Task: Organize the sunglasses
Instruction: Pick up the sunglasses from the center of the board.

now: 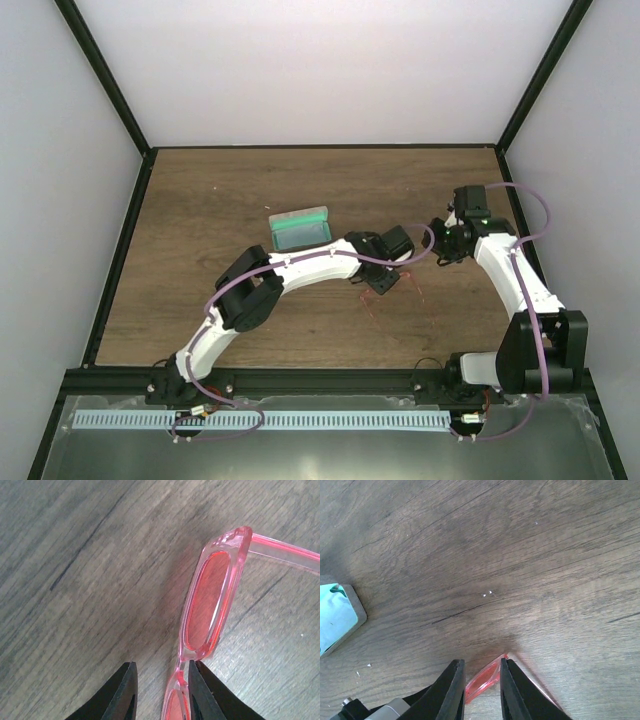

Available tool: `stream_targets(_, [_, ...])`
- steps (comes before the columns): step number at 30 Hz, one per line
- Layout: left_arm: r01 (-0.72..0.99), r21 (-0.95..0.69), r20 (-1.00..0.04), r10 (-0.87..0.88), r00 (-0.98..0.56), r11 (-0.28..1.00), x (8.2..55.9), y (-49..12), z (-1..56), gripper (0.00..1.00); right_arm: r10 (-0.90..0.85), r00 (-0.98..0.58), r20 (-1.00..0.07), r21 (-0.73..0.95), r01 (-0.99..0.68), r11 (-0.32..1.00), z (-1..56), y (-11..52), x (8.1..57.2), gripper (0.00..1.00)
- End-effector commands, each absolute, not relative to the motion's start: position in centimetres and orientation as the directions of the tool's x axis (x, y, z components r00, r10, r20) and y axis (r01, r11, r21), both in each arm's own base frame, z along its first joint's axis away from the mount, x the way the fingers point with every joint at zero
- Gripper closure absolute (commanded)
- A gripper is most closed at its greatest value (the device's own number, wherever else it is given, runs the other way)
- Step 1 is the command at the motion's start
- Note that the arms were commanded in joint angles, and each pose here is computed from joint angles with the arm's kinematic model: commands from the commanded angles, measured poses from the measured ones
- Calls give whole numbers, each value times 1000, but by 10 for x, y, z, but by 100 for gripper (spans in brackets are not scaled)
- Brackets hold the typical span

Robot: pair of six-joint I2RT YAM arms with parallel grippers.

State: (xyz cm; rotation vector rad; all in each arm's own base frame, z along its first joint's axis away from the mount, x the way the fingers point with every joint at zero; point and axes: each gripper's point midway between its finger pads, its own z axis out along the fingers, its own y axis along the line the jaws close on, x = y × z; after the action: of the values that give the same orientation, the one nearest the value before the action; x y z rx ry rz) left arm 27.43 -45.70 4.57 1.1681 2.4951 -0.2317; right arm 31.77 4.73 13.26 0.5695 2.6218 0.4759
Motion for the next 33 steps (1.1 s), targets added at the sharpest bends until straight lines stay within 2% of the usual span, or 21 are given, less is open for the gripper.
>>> stream_targets(1, [774, -12, -393, 709, -586, 633, 263, -451, 54, 72, 452, -833, -320, 417, 305, 856, 130, 47, 319, 80])
stream_targets(2, [773, -18, -397, 706, -587, 634, 263, -452, 56, 69, 454, -832, -318, 418, 306, 855, 130, 48, 319, 80])
stream_targets(4, [771, -28, -414, 695, -588, 636, 263, -454, 62, 55, 452, -834, -316, 421, 303, 855, 129, 49, 319, 80])
stream_targets(5, [770, -32, -423, 689, -588, 637, 264, -455, 65, 52, 453, -835, -313, 421, 305, 854, 128, 49, 320, 80])
stream_targets(8, [769, -37, -432, 683, -589, 639, 264, -458, 70, 49, 451, -836, -311, 424, 303, 854, 127, 49, 319, 80])
stream_targets(14, [768, -62, -444, 672, -593, 637, 258, -452, 77, 51, 451, -838, -308, 423, 304, 854, 125, 50, 319, 80])
stream_targets(22, [773, -55, -424, 686, -591, 632, 249, -436, 67, 67, 451, -840, -300, 429, 304, 851, 123, 51, 320, 80])
stream_targets(28, [778, -56, -413, 695, -588, 625, 248, -438, 60, 70, 449, -842, -299, 430, 301, 851, 123, 51, 320, 80])
stream_targets(33, [777, -50, -403, 700, -590, 627, 249, -438, 55, 76, 449, -842, -298, 428, 302, 852, 122, 51, 319, 80])
